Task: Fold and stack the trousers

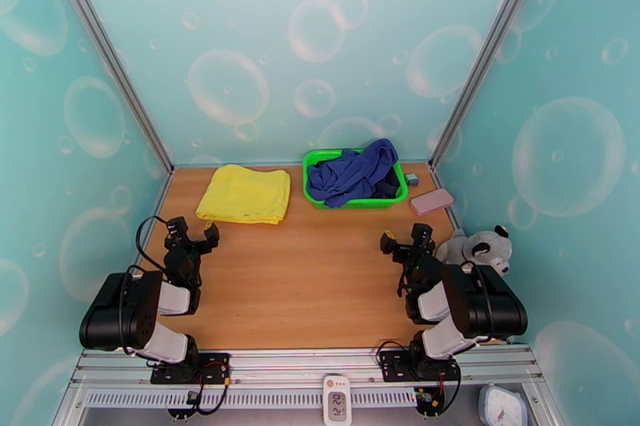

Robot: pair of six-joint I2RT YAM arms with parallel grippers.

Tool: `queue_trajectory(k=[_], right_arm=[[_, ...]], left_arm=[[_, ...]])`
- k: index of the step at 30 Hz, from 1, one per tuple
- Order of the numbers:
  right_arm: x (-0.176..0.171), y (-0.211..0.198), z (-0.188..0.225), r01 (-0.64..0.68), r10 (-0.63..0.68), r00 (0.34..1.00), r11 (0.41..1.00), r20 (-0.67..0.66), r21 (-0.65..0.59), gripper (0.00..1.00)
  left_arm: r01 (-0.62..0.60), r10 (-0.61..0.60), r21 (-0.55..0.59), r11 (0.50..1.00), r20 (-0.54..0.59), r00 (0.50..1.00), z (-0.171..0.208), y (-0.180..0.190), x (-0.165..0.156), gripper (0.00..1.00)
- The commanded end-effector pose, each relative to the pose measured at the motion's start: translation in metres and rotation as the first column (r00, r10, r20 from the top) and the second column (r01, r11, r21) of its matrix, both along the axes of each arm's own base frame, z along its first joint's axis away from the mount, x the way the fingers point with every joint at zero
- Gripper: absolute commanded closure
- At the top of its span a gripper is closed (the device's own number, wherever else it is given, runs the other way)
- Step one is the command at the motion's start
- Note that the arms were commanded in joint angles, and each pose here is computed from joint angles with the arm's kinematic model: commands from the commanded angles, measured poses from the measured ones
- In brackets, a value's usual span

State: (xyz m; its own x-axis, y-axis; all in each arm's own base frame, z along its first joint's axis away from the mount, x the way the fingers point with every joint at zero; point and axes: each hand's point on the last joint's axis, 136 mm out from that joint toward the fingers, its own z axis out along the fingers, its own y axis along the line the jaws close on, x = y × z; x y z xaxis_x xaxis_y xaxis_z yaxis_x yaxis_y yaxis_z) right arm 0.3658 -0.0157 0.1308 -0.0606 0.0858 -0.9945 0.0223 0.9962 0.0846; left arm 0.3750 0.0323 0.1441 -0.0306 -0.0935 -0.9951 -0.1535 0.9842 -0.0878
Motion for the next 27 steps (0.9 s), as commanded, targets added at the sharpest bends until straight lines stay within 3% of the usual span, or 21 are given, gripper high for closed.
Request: queue_trajectory(k=[1, 5, 11, 27], right_arm=[[0.016, 0.013, 0.004, -0.074, 0.073, 0.997, 0.996, -0.026, -0.053, 0.01], [0.002, 0.013, 0.01, -0.057, 0.059, 0.998, 0.996, 0.029, -0.064, 0.01], [0.02, 0.011, 0.0, -0.056, 0.054, 0.997, 0.997, -0.051, -0.049, 0.01], [0.02, 0.0, 0.0, 0.001, -0.002, 0.999, 1.0, -0.049, -0.028, 0.01]], left_arm=[[0.032, -0.031, 0.027, 0.999, -0.035, 0.999, -0.006, -0.007, 0.006, 0.0], [0.032, -0.031, 0.028, 0.999, -0.036, 0.999, -0.006, -0.007, 0.006, 0.01], [0.032, -0.031, 0.028, 0.999, -0.033, 0.999, -0.005, -0.007, 0.006, 0.0], [0.035, -0.034, 0.033, 0.999, -0.036, 0.999, -0.005, -0.008, 0.007, 0.01]])
